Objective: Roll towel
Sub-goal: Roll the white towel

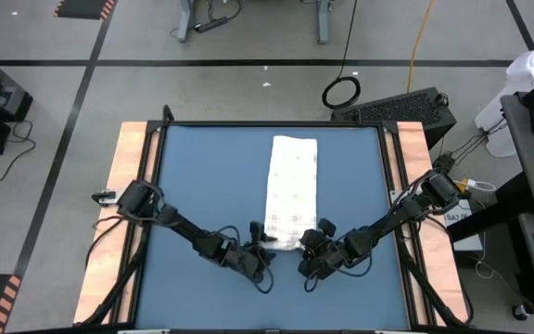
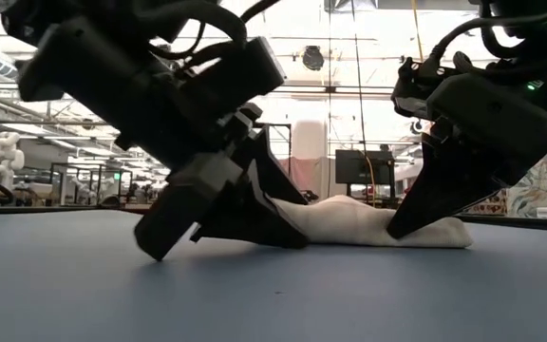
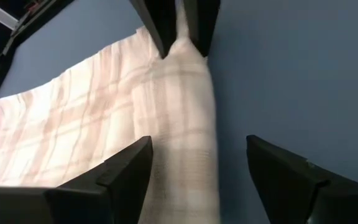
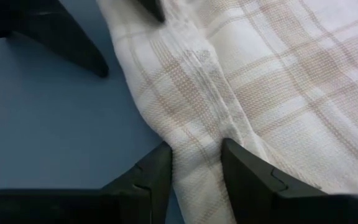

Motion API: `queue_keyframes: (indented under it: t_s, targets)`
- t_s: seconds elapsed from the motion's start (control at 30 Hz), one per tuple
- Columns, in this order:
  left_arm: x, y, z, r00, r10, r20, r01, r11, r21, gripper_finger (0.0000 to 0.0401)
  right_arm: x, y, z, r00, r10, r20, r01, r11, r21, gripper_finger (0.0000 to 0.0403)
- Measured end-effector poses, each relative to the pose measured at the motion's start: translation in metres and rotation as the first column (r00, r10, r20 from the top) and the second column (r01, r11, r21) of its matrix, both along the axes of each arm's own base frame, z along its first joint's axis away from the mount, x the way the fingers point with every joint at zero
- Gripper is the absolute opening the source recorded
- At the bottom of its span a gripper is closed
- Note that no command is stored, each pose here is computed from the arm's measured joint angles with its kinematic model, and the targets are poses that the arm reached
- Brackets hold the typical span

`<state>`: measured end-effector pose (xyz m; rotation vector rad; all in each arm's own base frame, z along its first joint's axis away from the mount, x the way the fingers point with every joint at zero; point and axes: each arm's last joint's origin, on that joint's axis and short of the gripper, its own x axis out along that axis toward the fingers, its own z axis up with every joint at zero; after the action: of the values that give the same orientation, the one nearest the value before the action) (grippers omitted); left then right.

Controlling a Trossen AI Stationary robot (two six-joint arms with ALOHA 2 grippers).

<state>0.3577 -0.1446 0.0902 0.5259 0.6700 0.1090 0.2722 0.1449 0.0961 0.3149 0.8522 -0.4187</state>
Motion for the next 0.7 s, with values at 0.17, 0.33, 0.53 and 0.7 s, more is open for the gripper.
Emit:
queue_keyframes:
  t_s: [0.17,0.33,0.53,0.7]
  targets:
    - [0.004,0.009,-0.001,1.000,-0.009,-0.016,0.009,0.999,-0.035,0.0258,0.000,0.000,0.000,1.000,0.002,-0.002,-0.002,1.000,0.003,0.0130]
    - [0.007,0.021,-0.004,0.999,0.001,-0.050,-0.009,0.988,-0.151,0.0223,0.000,0.000,0.001,1.000,0.012,-0.003,-0.012,1.000,0.003,0.0130]
    - [0.009,0.024,-0.003,0.999,-0.009,-0.048,-0.001,0.977,-0.212,0.0130,-0.001,0.000,0.011,0.999,0.035,0.012,-0.035,0.999,0.012,0.0130]
    - [0.012,0.032,-0.004,0.998,0.045,-0.046,-0.057,0.948,-0.312,0.0046,-0.005,0.001,0.022,0.994,0.109,0.012,-0.108,0.993,-0.040,0.0145]
